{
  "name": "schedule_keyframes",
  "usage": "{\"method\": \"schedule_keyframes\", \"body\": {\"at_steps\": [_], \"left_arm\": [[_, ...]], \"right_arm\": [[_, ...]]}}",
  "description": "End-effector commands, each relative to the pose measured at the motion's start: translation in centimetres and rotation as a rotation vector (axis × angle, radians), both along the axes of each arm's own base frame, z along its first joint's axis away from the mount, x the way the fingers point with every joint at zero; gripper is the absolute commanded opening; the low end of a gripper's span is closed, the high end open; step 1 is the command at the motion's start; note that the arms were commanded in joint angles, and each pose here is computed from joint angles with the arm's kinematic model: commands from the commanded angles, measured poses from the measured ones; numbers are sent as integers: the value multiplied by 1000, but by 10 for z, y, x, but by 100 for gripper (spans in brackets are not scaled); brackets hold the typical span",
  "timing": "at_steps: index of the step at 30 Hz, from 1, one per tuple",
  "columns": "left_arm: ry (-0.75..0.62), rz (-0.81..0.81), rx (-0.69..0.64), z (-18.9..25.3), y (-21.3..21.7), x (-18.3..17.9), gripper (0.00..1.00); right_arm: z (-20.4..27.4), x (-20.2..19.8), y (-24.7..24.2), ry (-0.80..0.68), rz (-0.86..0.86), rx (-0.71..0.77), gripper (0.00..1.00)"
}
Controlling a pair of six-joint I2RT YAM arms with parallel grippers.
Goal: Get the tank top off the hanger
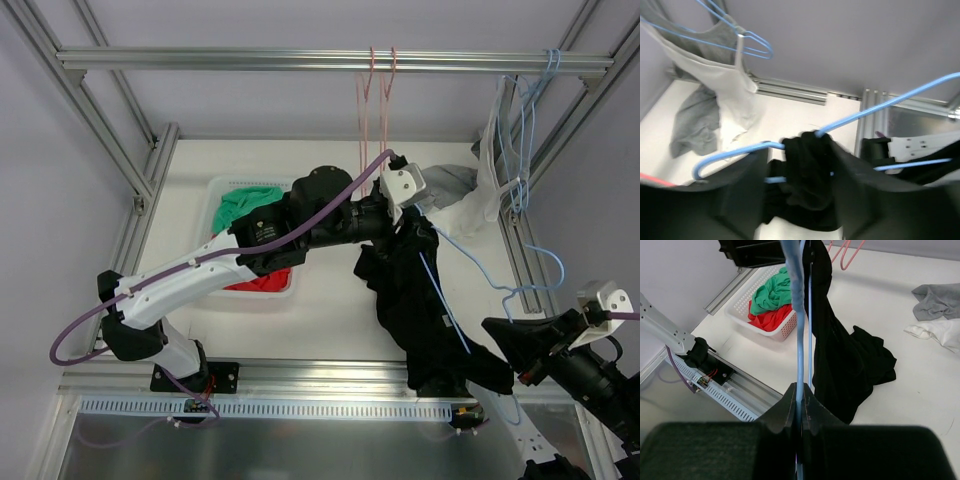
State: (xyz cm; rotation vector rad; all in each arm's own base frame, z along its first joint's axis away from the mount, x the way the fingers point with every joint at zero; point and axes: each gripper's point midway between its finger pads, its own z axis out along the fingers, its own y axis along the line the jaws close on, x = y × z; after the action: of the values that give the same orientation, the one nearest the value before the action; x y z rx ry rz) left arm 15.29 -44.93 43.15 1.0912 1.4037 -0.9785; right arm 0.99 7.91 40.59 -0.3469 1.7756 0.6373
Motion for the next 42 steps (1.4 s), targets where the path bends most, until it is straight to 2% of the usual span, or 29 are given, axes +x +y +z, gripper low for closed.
{"method": "schedule_keyframes", "body": {"at_steps": [1,4,7,8,10,12,13,15,18,19,21,23,25,27,30,31,32,35,36,38,40,42], "left_arm": [[-80,94,-88,36,13,14,44],[-71,83,-84,31,15,11,29],[-70,106,-85,30,18,14,3],[-68,108,-83,29,19,14,0],[-68,116,-89,31,25,12,0],[-66,136,-82,27,31,14,21],[-67,134,-91,30,35,12,28],[-65,128,-87,27,36,10,32],[-56,125,-79,23,35,10,4],[-56,124,-80,23,34,10,0],[-52,119,-79,22,34,9,0],[-51,118,-74,20,34,9,8],[-47,118,-74,19,34,9,0],[-41,148,-82,21,38,12,0],[-15,365,-133,36,66,39,0],[7,557,-159,39,89,62,0],[22,661,-185,42,107,71,0],[67,941,-273,51,165,89,0],[72,969,-307,59,179,87,0],[78,947,-320,62,183,83,0],[73,846,-318,66,174,72,0],[53,525,-303,72,140,35,0]], "right_arm": [[13,-3,2,-43,34,10,0],[12,0,-1,-43,19,2,0],[11,2,1,-44,28,3,0],[11,2,0,-54,22,1,0],[7,6,-1,-46,10,-8,0],[5,6,-1,-45,13,-11,0],[5,7,1,-43,26,-7,0],[7,6,4,-49,41,-1,0],[11,6,7,-63,57,11,0],[12,6,7,-67,58,12,0],[12,6,7,-68,57,11,0],[11,7,6,-66,54,9,0],[10,7,7,-66,59,7,0],[8,7,7,-67,63,-3,0],[0,6,7,-84,84,-38,0],[-7,6,10,-72,111,-49,0],[-9,1,11,-96,127,-56,0],[-10,-17,7,-186,171,-76,0],[-8,-22,6,-210,191,-79,0],[-2,-40,7,-284,264,-79,0],[13,-58,11,-395,343,-55,0],[25,-65,11,-492,343,-14,0]]}}
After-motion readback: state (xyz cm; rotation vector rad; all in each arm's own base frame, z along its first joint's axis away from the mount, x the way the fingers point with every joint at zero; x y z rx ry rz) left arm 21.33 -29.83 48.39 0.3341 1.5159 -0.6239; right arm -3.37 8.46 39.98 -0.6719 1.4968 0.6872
